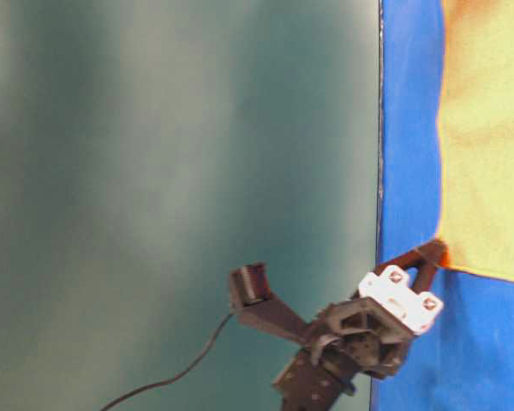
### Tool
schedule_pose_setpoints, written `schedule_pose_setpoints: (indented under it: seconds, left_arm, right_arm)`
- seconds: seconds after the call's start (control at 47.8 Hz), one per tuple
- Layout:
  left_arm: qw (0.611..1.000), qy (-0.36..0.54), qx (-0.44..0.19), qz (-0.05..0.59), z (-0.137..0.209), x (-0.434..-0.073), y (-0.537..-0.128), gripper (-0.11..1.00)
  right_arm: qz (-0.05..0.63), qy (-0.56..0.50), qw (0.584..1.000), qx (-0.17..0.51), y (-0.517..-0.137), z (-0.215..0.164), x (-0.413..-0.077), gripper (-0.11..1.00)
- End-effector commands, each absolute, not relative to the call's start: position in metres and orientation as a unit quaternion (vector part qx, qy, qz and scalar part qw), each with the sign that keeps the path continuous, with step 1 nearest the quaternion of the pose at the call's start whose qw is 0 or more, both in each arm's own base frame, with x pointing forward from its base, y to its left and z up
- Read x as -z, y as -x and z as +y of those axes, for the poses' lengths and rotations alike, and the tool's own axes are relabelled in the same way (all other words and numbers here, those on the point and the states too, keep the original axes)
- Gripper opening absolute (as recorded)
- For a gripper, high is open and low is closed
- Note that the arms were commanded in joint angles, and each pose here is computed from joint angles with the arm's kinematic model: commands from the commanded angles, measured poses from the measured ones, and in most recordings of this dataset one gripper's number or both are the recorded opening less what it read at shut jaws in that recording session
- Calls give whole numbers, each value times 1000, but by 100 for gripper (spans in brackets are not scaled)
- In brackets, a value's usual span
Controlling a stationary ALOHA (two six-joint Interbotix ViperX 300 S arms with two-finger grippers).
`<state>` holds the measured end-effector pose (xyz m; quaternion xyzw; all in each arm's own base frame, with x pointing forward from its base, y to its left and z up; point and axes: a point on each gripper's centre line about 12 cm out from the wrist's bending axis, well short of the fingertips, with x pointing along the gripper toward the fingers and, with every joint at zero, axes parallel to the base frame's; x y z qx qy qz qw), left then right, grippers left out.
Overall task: Fold the orange towel.
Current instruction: 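Lift the far edge with both grippers and fold it toward the near edge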
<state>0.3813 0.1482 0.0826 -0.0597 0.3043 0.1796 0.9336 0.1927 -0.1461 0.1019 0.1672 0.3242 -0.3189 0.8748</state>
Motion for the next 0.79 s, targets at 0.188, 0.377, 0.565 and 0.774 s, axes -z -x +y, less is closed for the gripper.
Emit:
schedule_pose_setpoints:
  seconds: [0.188, 0.377, 0.565, 0.774]
  left_arm:
    - [945, 51, -179, 271, 149, -119, -386, 1]
    - [943, 52, -174, 279, 145, -120, -388, 1]
    - [945, 49, -157, 283, 130, -137, -387, 1]
    - [946, 39, -118, 300, 96, -152, -386, 1]
  right_arm:
    - [300, -162, 883, 321, -190, -145, -125, 1]
    - [298, -161, 885, 320, -189, -143, -127, 1]
    - [297, -165, 890, 304, -193, -133, -134, 1]
    - [309, -212, 886, 273, -192, -103, -150, 1]
